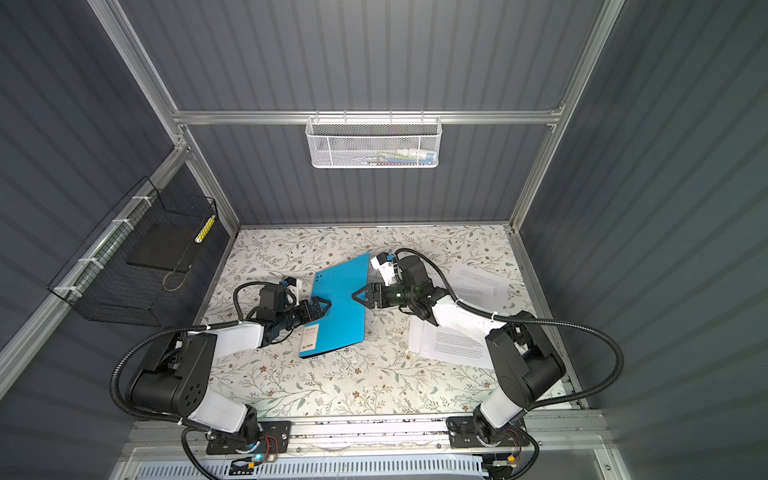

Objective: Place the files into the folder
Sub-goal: 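Lift the folder cover upward with the right gripper while left gripper holds the spine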

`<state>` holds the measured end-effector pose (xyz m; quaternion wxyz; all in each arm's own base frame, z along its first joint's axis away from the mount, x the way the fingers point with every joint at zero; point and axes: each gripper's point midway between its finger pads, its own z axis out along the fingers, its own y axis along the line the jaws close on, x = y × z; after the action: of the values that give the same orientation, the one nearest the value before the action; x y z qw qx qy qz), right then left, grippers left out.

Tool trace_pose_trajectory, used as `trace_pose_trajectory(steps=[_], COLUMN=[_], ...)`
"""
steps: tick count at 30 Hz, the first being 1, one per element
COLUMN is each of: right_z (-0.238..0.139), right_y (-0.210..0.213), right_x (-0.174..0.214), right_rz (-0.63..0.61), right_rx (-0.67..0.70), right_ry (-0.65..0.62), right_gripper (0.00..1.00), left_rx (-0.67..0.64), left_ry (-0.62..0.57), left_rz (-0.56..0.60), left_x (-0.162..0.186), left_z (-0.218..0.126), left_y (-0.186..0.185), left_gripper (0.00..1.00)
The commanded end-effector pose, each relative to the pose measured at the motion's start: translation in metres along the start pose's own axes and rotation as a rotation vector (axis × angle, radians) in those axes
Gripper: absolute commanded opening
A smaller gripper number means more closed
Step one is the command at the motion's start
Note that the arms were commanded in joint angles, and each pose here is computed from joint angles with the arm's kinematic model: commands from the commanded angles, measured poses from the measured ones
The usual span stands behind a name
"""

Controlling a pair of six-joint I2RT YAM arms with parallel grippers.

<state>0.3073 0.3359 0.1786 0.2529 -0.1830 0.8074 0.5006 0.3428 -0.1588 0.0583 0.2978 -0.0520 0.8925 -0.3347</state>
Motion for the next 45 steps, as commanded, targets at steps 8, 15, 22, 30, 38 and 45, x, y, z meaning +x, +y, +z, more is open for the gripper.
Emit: trace_pose_trajectory(steps=[8,15,22,30,38,45], right_z=[0.016,0.018,0.027,0.035,0.046,0.062], right_y=[0.046,0.055,0.067,0.079,0.087,0.088], right_x=[-0.002,-0.012,-0.018,-0.022,-0.026,-0.022], right_rz=[-0.079,-0.106,-0.133,-0.172,-0.200,-0.207], right_rx=[-0.170,-0.183,-0.210,-0.219,-0.227,-0.222], right_ry=[0.023,0.011,0.021,0.029,0.043,0.074], right_gripper=[0.70,0.71,0.71,0.71,0.71,0.70], left_rx=[0.179,0.169,0.161,0.123,0.022,-0.150], left_ry=[0.001,-0.008,-0.036,-0.080,-0.158,-0.223], left_rz=[0.114,0.111,0.128,0.129,0.155,0.124], left_x=[-0.008,-0.009,-0.017,-0.028,-0.048,-0.071], left_z=[-0.015,-0.018,-0.030,-0.048,-0.083,-0.119], left_y=[-0.054,-0.052,-0.056,-0.052,-0.052,-0.031], left_gripper=[0.99,0.99,0.99,0.99,0.99,0.99])
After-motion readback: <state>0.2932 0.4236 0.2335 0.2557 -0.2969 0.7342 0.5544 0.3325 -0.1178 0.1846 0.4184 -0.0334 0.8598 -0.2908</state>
